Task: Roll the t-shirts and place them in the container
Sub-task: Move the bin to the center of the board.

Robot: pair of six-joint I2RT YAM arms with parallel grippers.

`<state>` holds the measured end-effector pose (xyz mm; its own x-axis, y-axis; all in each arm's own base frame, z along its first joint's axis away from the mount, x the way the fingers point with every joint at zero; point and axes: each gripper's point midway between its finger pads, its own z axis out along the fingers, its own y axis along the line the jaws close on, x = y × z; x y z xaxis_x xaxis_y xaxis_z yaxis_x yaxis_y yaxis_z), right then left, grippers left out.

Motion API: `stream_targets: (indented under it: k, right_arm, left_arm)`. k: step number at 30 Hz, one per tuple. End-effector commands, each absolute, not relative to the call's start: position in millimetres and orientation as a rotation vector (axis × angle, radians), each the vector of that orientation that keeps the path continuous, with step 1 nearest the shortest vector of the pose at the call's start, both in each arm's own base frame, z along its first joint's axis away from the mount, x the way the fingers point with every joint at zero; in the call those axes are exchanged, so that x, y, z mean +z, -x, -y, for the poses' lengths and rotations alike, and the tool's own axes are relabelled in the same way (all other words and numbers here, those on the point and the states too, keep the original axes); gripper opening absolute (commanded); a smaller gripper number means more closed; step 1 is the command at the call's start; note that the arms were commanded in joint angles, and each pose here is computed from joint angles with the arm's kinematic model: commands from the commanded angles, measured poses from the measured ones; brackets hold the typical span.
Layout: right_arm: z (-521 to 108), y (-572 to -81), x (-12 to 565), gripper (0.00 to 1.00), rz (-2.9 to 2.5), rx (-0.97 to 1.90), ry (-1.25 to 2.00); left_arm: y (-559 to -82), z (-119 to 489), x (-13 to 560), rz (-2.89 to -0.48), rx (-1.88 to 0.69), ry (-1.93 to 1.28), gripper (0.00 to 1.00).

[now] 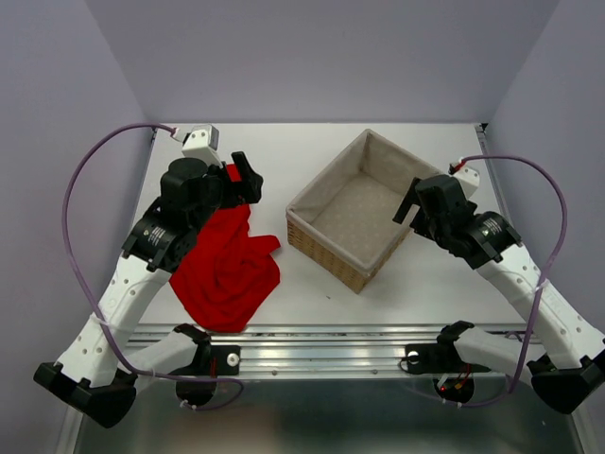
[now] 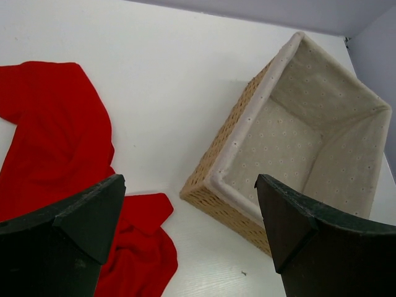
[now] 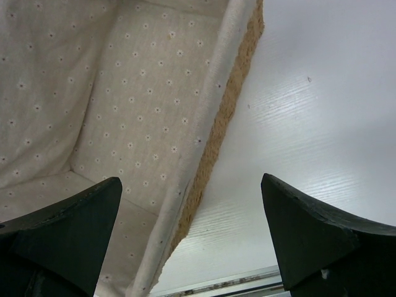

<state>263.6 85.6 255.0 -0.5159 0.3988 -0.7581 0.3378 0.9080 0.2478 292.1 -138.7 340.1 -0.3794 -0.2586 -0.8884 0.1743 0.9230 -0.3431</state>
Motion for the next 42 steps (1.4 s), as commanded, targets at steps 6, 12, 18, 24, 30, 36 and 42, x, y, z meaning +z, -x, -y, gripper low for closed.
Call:
stream_targets:
  k: [6,12,18,24,30,36,42]
  right_arm:
    - [-115.8,-267.0,209.8,1.0,-2.221,0.244,-0.556]
    - [-126.6,-280.9,194.9,0.94,-2.237,0.244,-0.546]
    - [-128.8,-293.5,193.1,0.67,-2.229,0.21,-0.556]
    - [-127.2,-301.6,197.6,0.35,-2.2,0.19,-0.626]
    - [-125.2,-301.2,190.7,0.08,-2.194,0.182,-0.713]
    - [-107.9,-303.7,200.8,0.01,-2.07,0.173,-0.898]
    - [-83.8,-315.3,222.5,0.01,-1.917,0.112,-1.007]
  left_arm:
    - [-290.3,148.5,328.4,-1.936,-0.514,0.057,0.99]
    - [-291.8,148.1,324.3,-1.948,-0.502,0.061,0.99]
    - [-293.7,149.6,321.5,-1.959,-0.499,0.055,0.99]
    - [-295.4,147.3,320.6,-1.969,-0.467,0.037,0.99]
    - [-295.7,145.5,324.0,-1.962,-0.45,0.026,0.99]
    - [-297.8,148.1,326.9,-1.95,-0.46,0.015,0.99]
    - [-299.6,150.5,322.5,-1.963,-0.459,-0.004,0.99]
